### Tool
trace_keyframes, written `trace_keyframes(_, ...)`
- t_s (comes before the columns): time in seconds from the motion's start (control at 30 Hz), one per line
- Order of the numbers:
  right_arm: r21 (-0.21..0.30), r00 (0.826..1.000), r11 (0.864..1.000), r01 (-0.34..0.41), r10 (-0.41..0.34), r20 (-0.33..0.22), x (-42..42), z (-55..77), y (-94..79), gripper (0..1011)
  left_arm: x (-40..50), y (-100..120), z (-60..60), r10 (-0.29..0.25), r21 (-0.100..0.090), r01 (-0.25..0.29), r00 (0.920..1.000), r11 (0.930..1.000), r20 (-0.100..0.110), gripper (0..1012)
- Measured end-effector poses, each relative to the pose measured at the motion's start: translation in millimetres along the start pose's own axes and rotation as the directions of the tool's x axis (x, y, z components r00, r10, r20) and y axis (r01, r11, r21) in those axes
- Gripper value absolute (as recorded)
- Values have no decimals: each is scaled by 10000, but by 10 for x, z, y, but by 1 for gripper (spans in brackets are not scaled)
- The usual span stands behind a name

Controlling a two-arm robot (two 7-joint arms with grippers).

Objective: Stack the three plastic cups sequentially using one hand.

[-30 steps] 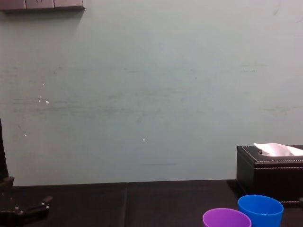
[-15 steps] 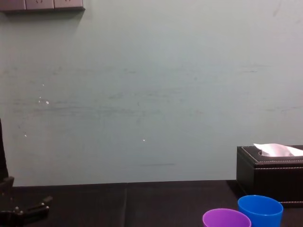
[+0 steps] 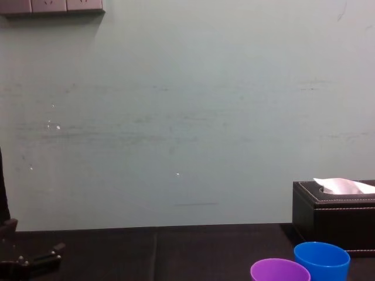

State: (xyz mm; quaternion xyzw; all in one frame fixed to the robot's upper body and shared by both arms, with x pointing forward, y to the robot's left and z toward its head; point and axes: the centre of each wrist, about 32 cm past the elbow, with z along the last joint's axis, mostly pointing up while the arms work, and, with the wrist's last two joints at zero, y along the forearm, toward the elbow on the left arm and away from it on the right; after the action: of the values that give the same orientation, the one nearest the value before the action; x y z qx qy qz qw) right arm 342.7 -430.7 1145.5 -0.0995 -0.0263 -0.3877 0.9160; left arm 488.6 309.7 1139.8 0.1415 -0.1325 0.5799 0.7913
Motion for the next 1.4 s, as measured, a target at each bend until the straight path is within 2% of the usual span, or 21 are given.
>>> trace_keyframes(0.17,-16,9990,9993,-371,370,-253,-94,-53,32,1000,0,0,0,0,1,0,10000,10000,0,1011)
trace_keyframes(0.23,-25,9976,9984,-572,571,-383,-159,-65,98,1000,0,0,0,0,-1,0,10000,10000,0,1011)
trace_keyframes(0.5,-8,9953,9966,-828,827,-501,-282,-66,285,1000,0,0,0,0,1,0,10000,10000,0,1011)
trace_keyframes(0.93,-177,9965,9996,218,-231,-806,-441,-20,557,1000,0,0,0,0,1,0,10000,10000,0,1011)
trace_keyframes(1.4,-112,9962,9988,484,-491,-721,-525,-7,750,1000,0,0,0,0,0,0,10000,10000,0,1011)
